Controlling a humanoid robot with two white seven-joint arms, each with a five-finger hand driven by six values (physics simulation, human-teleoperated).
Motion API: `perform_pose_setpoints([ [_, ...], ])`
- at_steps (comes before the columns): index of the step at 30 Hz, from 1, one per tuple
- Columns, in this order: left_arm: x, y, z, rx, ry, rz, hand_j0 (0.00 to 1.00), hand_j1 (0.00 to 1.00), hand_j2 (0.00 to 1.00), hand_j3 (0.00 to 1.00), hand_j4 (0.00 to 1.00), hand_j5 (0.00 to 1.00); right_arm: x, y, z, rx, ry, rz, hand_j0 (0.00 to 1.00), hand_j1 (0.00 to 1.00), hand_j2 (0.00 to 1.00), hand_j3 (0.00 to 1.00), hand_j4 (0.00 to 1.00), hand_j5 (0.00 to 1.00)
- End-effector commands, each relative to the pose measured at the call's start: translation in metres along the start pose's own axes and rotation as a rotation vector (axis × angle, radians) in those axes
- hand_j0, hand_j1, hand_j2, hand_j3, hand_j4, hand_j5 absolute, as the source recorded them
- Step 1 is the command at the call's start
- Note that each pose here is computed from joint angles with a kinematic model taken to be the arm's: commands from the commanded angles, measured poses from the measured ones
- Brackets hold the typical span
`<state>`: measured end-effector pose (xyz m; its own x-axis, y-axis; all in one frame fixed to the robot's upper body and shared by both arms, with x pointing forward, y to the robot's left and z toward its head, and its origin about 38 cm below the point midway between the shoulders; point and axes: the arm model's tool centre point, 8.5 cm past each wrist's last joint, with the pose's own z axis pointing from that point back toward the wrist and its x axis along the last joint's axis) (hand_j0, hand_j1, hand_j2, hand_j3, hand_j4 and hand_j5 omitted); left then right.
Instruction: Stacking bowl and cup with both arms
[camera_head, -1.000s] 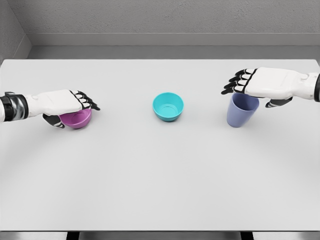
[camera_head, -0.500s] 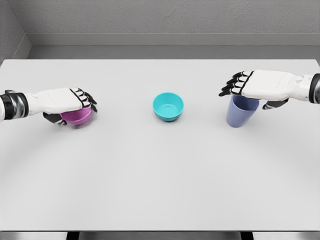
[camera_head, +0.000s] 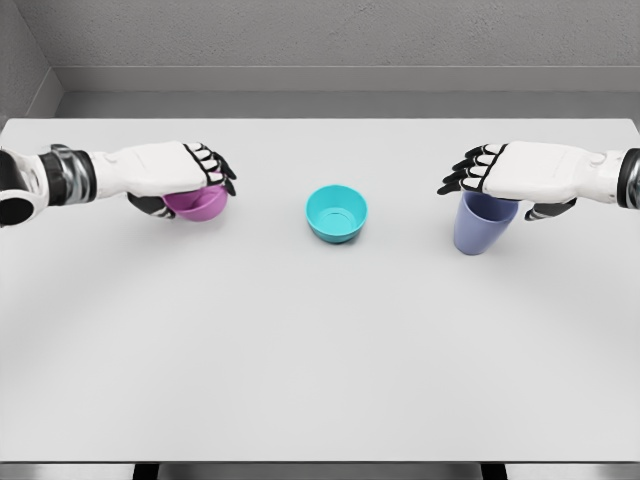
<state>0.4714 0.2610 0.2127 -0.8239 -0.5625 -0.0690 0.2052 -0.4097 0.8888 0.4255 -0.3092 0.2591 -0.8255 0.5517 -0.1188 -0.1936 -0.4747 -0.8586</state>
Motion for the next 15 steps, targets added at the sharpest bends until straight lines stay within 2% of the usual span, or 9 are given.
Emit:
perform_pose_setpoints([
  [1, 0.012, 0.005, -0.017, 0.022, -0.041, 0.007, 0.67, 0.67, 0.67, 0.67, 0.67, 0.67, 0.0, 0.0, 0.001, -0.002, 0.002, -0.003, 1.0, 1.0, 1.0, 1.0, 1.0, 1.0],
  [8, 0.034, 0.044, -0.049, 0.09, -0.115, -0.037, 0.67, 0.67, 0.67, 0.67, 0.67, 0.67, 0.001, 0.0, 0.0, -0.001, -0.001, -0.001, 1.0, 1.0, 1.0, 1.0, 1.0, 1.0],
  [13, 0.043, 0.066, -0.061, 0.133, -0.144, -0.058, 0.67, 0.67, 0.67, 0.67, 0.67, 0.67, 0.004, 0.001, -0.003, 0.007, -0.013, 0.001, 1.0, 1.0, 1.0, 1.0, 1.0, 1.0],
  [15, 0.05, 0.068, -0.067, 0.134, -0.16, -0.062, 0.67, 0.67, 0.67, 0.67, 0.67, 0.67, 0.004, 0.001, -0.003, 0.007, -0.013, 0.001, 1.0, 1.0, 1.0, 1.0, 1.0, 1.0],
])
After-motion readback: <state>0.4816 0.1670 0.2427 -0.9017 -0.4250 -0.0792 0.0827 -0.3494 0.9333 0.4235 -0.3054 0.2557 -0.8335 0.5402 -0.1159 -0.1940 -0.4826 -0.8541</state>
